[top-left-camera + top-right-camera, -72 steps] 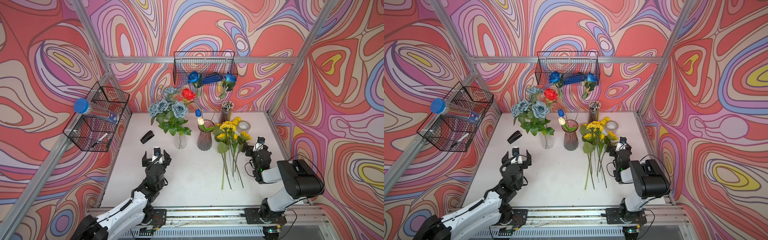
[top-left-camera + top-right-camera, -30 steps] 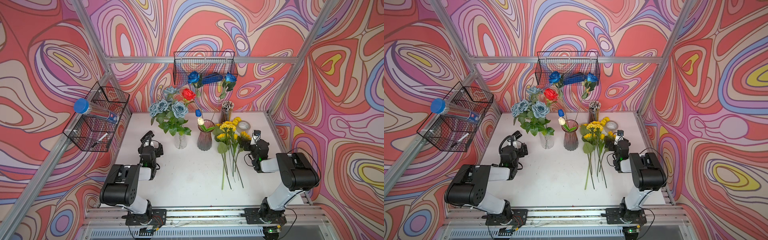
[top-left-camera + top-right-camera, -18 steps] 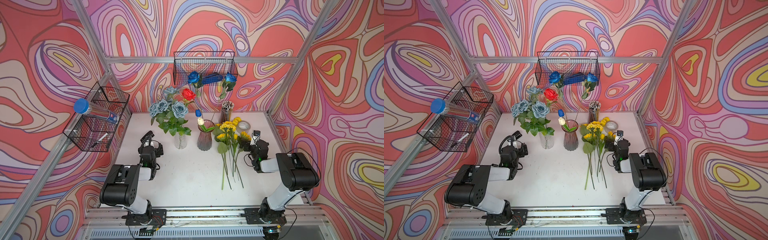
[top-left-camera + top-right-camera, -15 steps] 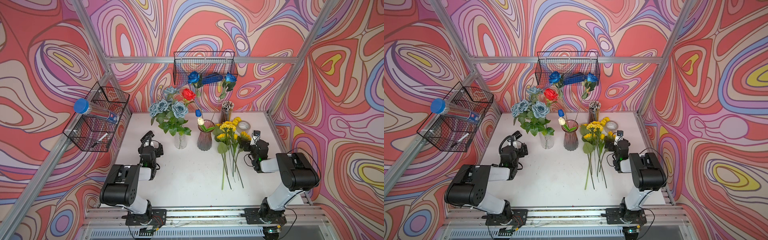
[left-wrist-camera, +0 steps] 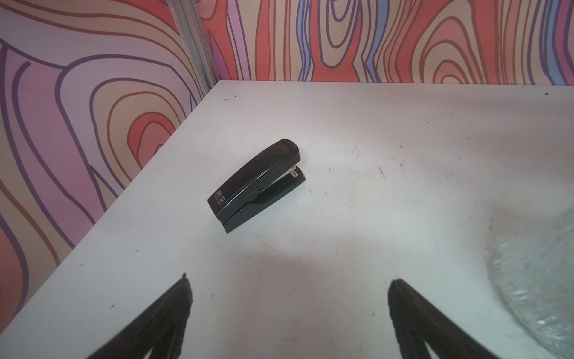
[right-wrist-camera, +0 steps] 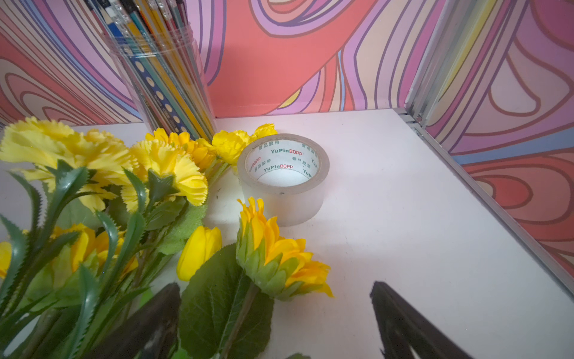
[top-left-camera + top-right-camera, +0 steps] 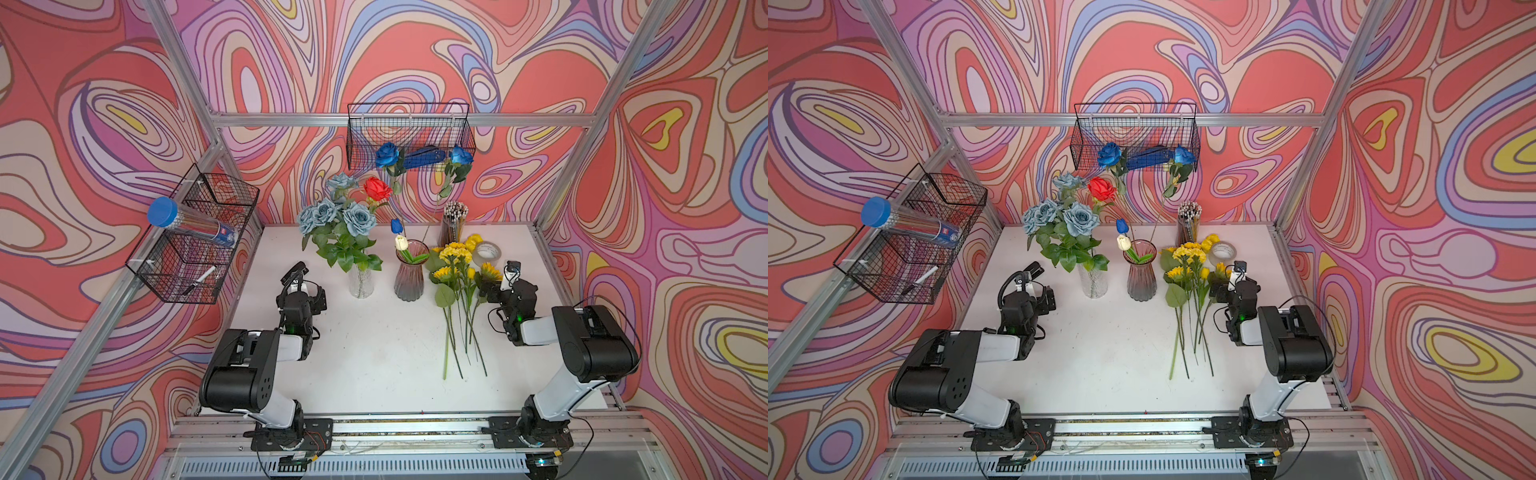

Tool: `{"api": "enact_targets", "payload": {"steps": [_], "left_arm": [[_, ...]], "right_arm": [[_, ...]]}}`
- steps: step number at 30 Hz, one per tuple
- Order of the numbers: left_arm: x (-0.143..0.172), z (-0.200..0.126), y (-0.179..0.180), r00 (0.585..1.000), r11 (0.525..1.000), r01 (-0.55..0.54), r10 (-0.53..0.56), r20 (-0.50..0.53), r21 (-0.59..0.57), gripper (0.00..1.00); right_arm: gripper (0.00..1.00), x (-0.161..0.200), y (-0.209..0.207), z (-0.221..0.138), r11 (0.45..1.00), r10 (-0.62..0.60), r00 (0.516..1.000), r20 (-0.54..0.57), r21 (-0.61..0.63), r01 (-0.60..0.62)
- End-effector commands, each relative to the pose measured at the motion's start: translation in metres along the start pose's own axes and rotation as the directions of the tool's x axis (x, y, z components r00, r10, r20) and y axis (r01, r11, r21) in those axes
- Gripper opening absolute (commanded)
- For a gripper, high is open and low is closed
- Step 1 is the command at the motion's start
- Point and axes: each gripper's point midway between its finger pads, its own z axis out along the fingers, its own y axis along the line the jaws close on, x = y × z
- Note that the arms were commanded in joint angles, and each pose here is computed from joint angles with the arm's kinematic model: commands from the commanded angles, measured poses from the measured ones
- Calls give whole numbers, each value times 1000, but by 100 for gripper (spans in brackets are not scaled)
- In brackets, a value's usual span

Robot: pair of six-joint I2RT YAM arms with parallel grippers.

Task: Pick out yellow flowers from the vase
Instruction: Reset both arms

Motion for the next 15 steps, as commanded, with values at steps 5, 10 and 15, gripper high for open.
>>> {"api": "enact_targets", "payload": {"steps": [5, 10, 15], "left_arm": [[0, 0, 0, 1000, 1000, 10, -10, 4, 4, 99], [-1, 0, 0, 1000, 1000, 10, -10, 5, 4, 99], [0, 0, 0, 1000, 1000, 9, -9, 4, 4, 99]], "right_arm": [[98, 1, -1, -2, 1000, 5, 1000, -2, 7, -5], [98, 1, -1, -2, 1000, 5, 1000, -2, 7, -5], [98, 1, -1, -2, 1000, 5, 1000, -2, 7, -5]]}}
